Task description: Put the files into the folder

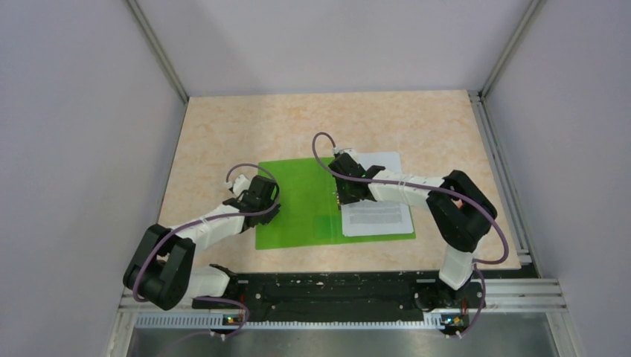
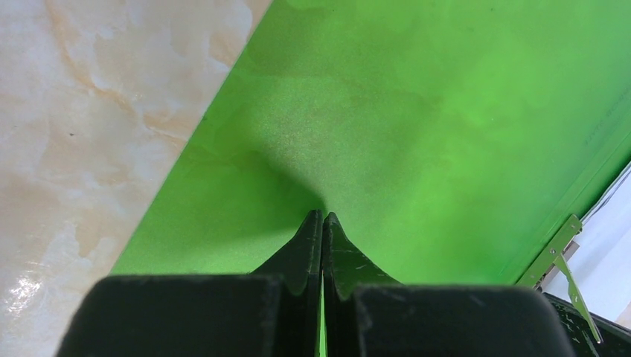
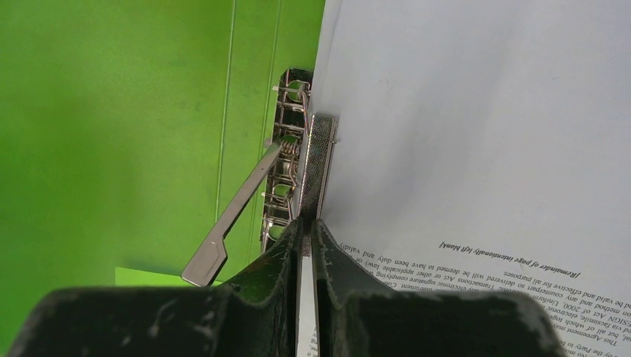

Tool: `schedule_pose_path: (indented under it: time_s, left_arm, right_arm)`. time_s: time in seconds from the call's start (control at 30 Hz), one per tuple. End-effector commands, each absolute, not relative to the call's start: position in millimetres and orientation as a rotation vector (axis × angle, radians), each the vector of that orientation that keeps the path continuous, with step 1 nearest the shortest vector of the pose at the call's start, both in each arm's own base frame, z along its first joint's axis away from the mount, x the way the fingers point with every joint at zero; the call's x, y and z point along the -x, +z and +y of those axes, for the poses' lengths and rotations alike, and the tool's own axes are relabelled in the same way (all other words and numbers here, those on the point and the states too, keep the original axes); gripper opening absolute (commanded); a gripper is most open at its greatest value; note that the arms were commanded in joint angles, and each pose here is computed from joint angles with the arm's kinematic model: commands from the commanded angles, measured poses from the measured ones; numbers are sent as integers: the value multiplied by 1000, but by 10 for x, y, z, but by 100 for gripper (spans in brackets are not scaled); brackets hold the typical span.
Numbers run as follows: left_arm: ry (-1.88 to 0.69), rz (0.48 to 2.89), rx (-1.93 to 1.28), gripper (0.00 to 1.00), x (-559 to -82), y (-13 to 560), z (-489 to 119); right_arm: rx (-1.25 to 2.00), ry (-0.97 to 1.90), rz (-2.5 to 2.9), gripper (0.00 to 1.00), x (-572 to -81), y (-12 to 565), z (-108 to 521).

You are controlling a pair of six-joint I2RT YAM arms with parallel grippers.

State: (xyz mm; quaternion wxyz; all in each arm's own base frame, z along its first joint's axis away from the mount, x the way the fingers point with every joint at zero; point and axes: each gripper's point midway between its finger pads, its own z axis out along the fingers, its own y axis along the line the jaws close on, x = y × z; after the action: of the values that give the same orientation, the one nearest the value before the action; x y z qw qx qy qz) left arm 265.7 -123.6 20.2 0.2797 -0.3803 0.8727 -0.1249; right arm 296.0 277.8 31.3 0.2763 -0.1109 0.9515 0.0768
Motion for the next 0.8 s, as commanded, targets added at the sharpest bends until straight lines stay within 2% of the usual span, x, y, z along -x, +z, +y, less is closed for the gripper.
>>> schedule_pose_path:
  time_s: [0.0, 0.27, 0.53, 0.77]
  left_arm:
    - [-146, 2449, 991, 0, -2355, -33, -1036]
    - [-161, 2426, 999, 0, -2322, -13, -1104]
    - [-161, 2424, 994, 0, -2335, -6, -1138]
    - [-194, 2412, 963, 0, -2392, 92, -1185]
  right_arm:
    - [288, 249, 2509, 9, -2974, 486, 2852]
    - [289, 283, 2471, 14, -3017, 723, 2909]
    - [284, 311, 2408, 23, -3060, 1110, 2925]
    - [352, 200, 2330, 27, -3063, 1420, 3039]
